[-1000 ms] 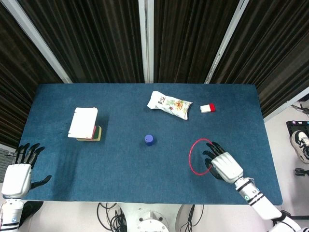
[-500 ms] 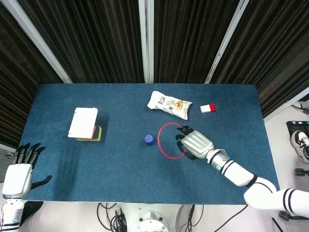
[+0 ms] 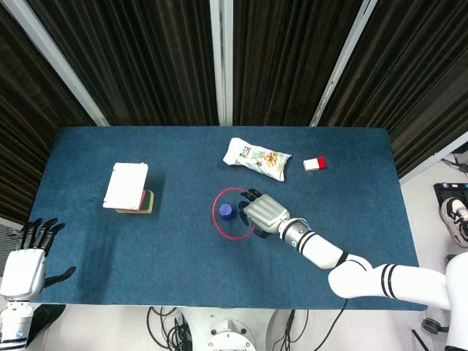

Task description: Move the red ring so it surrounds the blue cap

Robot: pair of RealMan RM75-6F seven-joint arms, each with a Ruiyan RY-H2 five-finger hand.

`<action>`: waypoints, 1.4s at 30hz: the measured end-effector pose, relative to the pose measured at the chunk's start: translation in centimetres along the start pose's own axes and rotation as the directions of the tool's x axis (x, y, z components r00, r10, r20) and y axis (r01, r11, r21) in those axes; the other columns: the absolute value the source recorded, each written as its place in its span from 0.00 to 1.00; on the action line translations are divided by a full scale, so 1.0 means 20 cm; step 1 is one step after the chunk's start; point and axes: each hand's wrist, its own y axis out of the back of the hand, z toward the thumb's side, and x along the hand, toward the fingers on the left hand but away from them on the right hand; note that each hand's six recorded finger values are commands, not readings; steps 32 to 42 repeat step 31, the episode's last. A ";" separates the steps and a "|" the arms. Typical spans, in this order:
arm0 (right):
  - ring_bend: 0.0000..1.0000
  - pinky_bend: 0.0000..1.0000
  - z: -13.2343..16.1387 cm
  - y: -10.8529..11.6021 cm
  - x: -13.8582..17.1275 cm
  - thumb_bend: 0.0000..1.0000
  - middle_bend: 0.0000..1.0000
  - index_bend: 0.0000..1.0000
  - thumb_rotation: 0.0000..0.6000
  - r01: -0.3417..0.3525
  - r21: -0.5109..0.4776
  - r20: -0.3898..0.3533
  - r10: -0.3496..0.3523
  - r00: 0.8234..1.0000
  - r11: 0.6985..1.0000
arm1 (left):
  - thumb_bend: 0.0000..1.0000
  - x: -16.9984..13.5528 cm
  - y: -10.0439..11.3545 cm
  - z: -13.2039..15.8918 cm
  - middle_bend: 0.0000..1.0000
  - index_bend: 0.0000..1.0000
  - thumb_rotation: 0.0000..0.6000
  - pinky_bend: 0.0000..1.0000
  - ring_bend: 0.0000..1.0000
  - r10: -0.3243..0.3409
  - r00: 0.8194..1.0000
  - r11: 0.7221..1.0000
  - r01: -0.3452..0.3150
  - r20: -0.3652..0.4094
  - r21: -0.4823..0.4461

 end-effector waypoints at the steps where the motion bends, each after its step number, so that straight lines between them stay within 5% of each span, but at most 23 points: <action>1: 0.00 0.00 0.00 0.00 0.00 0.04 0.16 0.27 1.00 0.005 0.004 0.004 -0.005 1.000 1.000 | 0.00 0.00 0.00 -0.01 0.09 0.16 1.00 0.00 0.00 -0.001 1.000 1.000 0.001 -0.002 -0.001; 11: 0.00 0.00 -0.01 0.02 0.14 0.00 0.13 0.18 1.00 0.076 0.014 0.050 -0.077 0.996 0.997 | 0.00 0.03 0.00 0.01 0.09 0.16 1.00 0.00 0.00 0.004 1.000 1.000 -0.003 0.023 -0.005; 17: 0.00 0.00 -0.12 0.05 0.38 0.08 0.13 0.18 1.00 0.204 0.042 0.122 -0.207 0.971 0.978 | 0.00 0.05 0.00 0.02 0.09 0.16 1.00 0.00 0.00 0.016 0.999 1.000 -0.016 0.033 -0.005; 20: 0.00 0.00 -0.22 0.02 0.57 0.15 0.13 0.16 1.00 0.285 0.053 0.192 -0.290 0.938 0.957 | 0.00 0.06 -0.01 0.02 0.09 0.16 1.00 0.00 0.00 0.014 0.999 1.000 -0.014 0.035 -0.004; 23: 0.00 0.00 -0.33 -0.04 0.80 0.16 0.12 0.14 1.00 0.370 0.044 0.289 -0.366 0.885 0.928 | 0.00 0.07 -0.01 0.03 0.09 0.16 1.00 0.00 0.00 0.012 0.999 1.000 -0.012 0.038 -0.001; 27: 0.00 0.00 -0.45 -0.16 1.17 0.16 0.12 0.13 1.00 0.482 0.002 0.441 -0.434 0.786 0.876 | 0.00 0.08 -0.01 0.04 0.09 0.16 1.00 0.00 0.00 0.012 0.999 1.000 -0.013 0.040 0.006; 30: 0.00 0.00 -0.47 -0.24 1.38 0.16 0.12 0.13 1.00 0.527 -0.039 0.504 -0.439 0.744 0.849 | 0.00 0.09 0.00 0.05 0.09 0.16 1.00 0.00 0.00 0.015 0.999 1.000 -0.016 0.043 0.011; 42: 0.00 0.00 -0.48 -0.26 1.42 0.16 0.12 0.13 1.00 0.534 -0.050 0.510 -0.438 0.740 0.844 | 0.00 0.09 0.00 0.05 0.09 0.16 1.00 0.00 0.00 0.017 0.999 1.000 -0.018 0.045 0.013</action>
